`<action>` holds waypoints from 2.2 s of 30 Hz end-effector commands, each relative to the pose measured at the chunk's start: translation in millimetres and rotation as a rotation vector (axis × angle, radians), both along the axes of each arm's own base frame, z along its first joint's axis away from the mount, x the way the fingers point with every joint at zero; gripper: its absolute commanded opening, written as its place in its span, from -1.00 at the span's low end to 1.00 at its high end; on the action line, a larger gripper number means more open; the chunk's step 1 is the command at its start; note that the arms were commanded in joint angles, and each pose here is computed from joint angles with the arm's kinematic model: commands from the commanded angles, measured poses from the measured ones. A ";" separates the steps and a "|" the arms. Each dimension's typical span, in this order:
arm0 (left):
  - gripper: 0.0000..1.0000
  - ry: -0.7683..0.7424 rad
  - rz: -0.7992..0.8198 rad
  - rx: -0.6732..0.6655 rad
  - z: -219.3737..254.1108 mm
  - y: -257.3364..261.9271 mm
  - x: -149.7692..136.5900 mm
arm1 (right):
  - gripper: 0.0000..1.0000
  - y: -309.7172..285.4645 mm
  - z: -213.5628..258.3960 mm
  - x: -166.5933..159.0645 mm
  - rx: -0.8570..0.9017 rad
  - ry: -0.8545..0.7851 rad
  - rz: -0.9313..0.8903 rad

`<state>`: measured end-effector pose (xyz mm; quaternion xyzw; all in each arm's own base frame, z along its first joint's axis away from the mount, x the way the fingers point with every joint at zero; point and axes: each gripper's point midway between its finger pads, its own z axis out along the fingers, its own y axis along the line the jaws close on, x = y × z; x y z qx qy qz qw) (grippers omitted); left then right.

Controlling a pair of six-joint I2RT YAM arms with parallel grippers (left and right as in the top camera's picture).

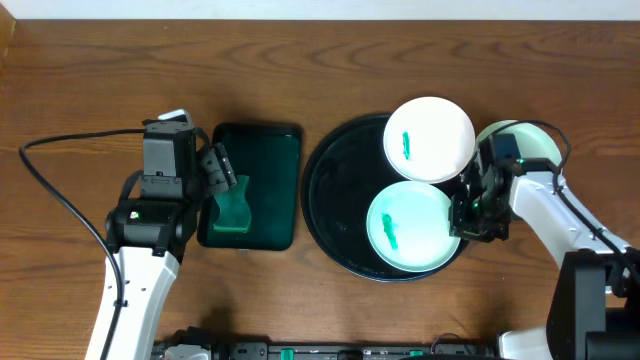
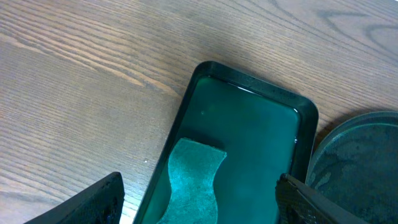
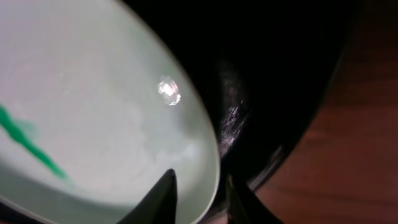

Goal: Clean dirty plates on tray and stack at the side

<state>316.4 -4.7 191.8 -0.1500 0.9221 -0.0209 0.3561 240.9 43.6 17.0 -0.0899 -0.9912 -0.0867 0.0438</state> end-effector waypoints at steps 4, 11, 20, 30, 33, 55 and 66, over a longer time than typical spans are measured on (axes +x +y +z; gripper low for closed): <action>0.57 -0.018 0.012 0.012 8.4 3.2 3.6 | -0.94 4.9 -7.0 -7.9 0.026 0.001 0.004; 0.56 -0.018 0.012 0.012 8.4 3.2 3.6 | -0.97 41.7 4.5 9.9 0.249 -0.066 -0.011; 0.56 -0.018 0.012 0.012 8.4 3.2 3.6 | -0.97 60.2 5.2 23.7 0.250 -0.098 -0.081; 0.57 -0.018 0.012 0.012 8.4 3.2 3.6 | -0.97 89.7 -0.3 27.6 0.142 -0.134 -0.136; 0.57 -0.018 0.012 0.012 8.4 3.2 3.6 | -0.92 94.9 0.5 29.6 0.150 -0.147 -0.129; 0.57 -0.018 0.012 0.012 8.4 3.2 3.6 | -0.21 104.6 47.1 78.4 0.138 -0.369 0.192; 0.57 -0.018 0.012 0.012 8.4 3.2 3.6 | 0.17 84.7 45.4 89.8 0.005 -0.422 0.234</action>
